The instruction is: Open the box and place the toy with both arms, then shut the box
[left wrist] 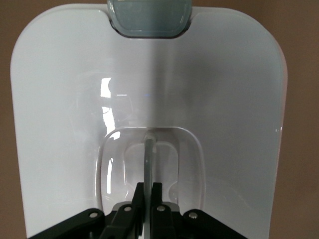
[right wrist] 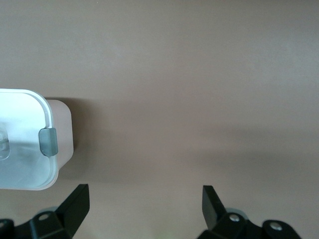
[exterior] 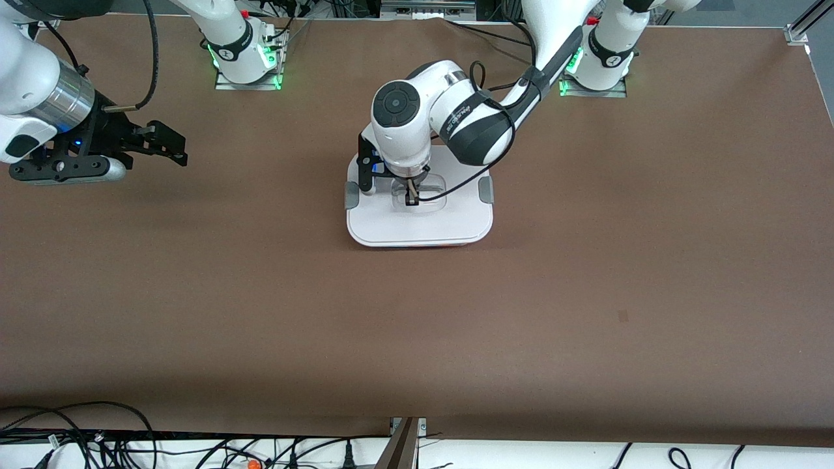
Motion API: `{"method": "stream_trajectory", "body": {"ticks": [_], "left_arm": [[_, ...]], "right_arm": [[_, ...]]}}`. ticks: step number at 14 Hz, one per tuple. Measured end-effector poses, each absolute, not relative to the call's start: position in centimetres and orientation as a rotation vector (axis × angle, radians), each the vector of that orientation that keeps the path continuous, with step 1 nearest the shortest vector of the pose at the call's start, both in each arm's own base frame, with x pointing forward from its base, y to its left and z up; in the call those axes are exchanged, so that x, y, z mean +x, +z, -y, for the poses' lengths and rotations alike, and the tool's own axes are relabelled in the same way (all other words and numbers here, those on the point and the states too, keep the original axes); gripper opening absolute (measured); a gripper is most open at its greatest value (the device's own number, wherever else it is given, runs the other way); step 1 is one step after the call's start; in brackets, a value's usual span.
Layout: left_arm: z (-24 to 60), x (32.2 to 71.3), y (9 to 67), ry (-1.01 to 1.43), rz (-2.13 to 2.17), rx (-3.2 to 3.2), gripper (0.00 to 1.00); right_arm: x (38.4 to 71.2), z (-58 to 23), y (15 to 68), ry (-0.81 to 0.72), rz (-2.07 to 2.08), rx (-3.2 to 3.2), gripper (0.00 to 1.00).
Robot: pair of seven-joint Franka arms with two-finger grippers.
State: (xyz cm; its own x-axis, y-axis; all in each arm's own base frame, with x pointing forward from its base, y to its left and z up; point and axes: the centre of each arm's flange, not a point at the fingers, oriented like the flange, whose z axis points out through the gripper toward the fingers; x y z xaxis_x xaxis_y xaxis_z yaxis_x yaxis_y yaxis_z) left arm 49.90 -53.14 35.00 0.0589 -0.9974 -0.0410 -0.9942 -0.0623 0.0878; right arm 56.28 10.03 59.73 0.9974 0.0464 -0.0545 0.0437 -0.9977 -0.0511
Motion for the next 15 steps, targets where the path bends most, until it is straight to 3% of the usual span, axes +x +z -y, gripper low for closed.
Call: {"method": "stream_trajectory", "body": {"ticks": [15], "left_arm": [[53.43,49.17,35.30,-0.171,2.162,2.226,0.07]], "right_arm": [[56.27,-10.02,59.75,0.085,0.070,-3.090,1.00]]}}
